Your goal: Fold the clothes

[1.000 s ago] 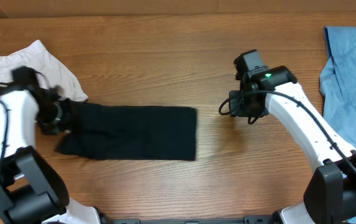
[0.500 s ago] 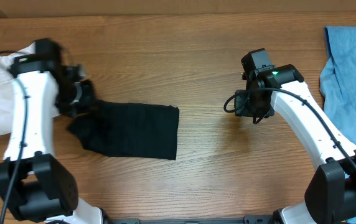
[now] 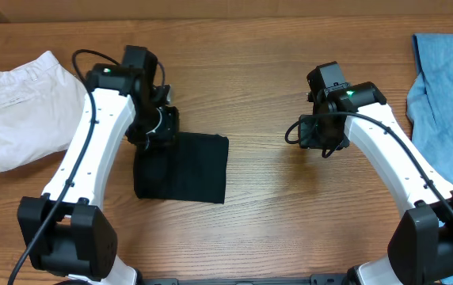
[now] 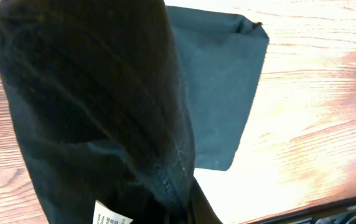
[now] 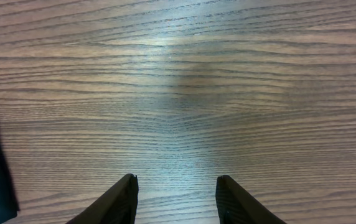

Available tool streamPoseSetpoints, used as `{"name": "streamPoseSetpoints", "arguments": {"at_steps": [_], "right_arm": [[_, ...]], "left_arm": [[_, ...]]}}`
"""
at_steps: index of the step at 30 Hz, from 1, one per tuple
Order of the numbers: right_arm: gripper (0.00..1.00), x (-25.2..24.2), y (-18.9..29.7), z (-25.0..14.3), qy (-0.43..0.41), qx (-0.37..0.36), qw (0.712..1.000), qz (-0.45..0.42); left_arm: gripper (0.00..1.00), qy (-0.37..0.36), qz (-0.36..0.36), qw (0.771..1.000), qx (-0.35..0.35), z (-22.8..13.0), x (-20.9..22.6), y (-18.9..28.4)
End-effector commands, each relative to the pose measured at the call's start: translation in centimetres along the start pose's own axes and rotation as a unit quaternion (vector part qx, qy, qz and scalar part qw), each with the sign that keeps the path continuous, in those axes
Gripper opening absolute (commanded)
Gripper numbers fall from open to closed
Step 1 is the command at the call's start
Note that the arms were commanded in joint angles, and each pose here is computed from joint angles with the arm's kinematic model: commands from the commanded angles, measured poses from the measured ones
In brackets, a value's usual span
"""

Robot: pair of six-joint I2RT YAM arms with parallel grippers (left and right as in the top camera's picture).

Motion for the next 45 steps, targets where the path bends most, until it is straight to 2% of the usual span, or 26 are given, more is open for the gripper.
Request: {"name": "streamPoseSetpoints", "arguments": {"at_steps": [1, 6, 27, 28, 30, 34, 36, 42, 45], "right_arm": [[0.45, 0.1, 1.0, 0.5, 0.003, -0.018, 1.000, 0.005], [0.44, 0.1, 1.0, 0.5, 0.003, -0.017, 1.000, 0.006], [0.44, 0.1, 1.0, 0.3, 0.003, -0.014, 1.000, 0.004], [0.45, 0.1, 1.0, 0.3, 0.003, -0.014, 1.000, 0.004], [0.45, 0.1, 1.0, 0.3, 0.003, -0.014, 1.000, 0.004], [0.45, 0.1, 1.0, 0.4, 0.003, -0.015, 1.000, 0.005], [0.45, 0.1, 1.0, 0.4, 0.003, -0.016, 1.000, 0.005], [0.45, 0.1, 1.0, 0.3, 0.003, -0.014, 1.000, 0.007], [0.45, 1.6, 1.1, -0.2, 0.041, 0.007, 0.997, 0.059]], "left_arm": [[0.05, 0.007, -0.004, 1.000, -0.010, 0.4, -1.0, 0.5], [0.05, 0.007, 0.015, 1.000, -0.008, 0.3, -1.6, 0.2], [0.11, -0.032, 0.007, 0.999, -0.001, -0.1, -4.8, -0.6], [0.14, -0.032, -0.002, 0.999, 0.000, -0.2, -5.1, -0.6], [0.26, -0.038, -0.039, 0.998, 0.002, -0.3, -6.3, -0.6], [0.37, -0.089, -0.149, 0.985, 0.001, -0.4, -9.5, -0.1], [0.38, -0.107, -0.173, 0.979, 0.002, -0.6, -10.1, 0.1], [0.36, -0.122, -0.155, 0.980, -0.004, -0.4, -8.2, 0.3], [0.36, -0.096, -0.085, 0.992, -0.003, -0.1, -4.9, 0.2]]}}
Point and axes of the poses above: each gripper's point midway between its finger pads, its own y axis back along the fingers, its own x axis along the line the jaws close on, z = x × y, the point moved 4 cm from there along y, back along the fingers, and after that the axes turned 11 degrees about -y, right-handed, at the moved point
